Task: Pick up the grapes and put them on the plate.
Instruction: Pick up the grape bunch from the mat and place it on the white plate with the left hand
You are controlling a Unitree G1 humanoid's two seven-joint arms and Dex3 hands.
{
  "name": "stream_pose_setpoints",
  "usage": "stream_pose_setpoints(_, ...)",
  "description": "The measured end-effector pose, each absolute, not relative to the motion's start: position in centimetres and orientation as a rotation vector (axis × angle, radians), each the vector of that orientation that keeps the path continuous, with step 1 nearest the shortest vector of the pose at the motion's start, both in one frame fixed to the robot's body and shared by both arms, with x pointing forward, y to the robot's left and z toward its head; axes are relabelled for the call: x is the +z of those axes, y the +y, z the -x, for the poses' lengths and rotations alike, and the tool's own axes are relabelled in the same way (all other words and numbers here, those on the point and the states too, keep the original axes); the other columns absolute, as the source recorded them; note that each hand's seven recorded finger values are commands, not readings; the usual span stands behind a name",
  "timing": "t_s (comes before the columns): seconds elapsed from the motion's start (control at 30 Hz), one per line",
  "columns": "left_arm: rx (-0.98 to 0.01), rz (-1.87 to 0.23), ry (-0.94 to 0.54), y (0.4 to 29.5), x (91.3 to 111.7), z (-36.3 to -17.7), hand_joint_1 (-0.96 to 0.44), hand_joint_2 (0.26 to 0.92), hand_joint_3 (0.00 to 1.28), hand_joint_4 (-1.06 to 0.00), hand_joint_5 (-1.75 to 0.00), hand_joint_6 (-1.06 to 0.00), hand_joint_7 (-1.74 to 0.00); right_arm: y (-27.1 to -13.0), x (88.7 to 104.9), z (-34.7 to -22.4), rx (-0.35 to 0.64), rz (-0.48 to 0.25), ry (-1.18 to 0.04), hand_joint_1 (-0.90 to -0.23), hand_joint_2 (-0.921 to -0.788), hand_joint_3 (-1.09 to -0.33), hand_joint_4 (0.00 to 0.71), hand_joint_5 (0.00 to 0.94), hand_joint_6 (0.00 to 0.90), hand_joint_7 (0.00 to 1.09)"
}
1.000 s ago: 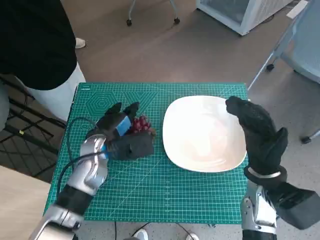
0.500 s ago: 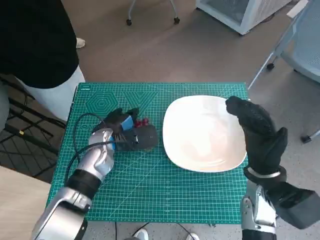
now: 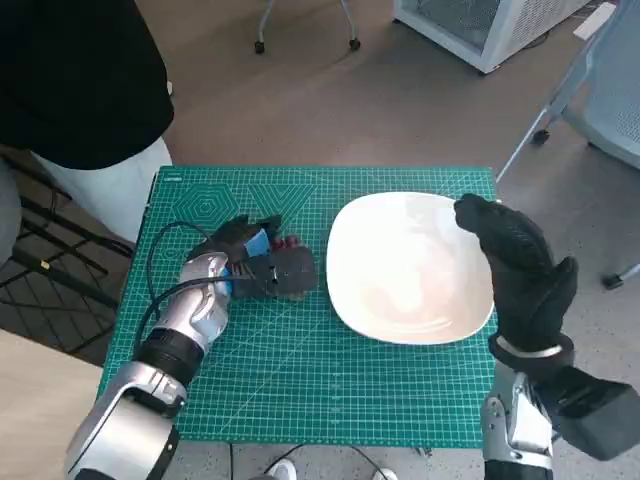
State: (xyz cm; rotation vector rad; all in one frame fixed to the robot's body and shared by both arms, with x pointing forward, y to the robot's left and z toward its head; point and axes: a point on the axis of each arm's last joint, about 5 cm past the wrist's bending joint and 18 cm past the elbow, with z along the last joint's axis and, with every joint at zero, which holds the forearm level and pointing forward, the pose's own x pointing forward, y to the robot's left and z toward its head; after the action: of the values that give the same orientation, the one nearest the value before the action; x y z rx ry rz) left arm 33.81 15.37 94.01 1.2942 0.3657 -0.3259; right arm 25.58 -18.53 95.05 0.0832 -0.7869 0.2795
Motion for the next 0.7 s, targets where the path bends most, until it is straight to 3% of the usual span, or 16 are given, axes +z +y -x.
stream_pose_setpoints(0.5, -0.333, -1.295, 0.382, 15.19, 94.09, -34.05, -0.41, 0.710, 0.00, 0.00, 0.00, -0.15, 0.00, -18.53, 95.03, -25.56, 0.280, -0.083, -0.786, -0.416, -0.921, -0.533, 0.372, 0.001, 0.174, 0.38)
stream_pose_setpoints(0.7, -0.333, -1.293, 0.384, 15.12, 94.15, -34.16, -0.33, 0.709, 0.00, -0.02, -0.01, -0.19, -0.02, -18.54, 95.02, -25.47, 0.280, -0.082, -0.787, -0.416, -0.921, -0.533, 0.372, 0.001, 0.176, 0.38)
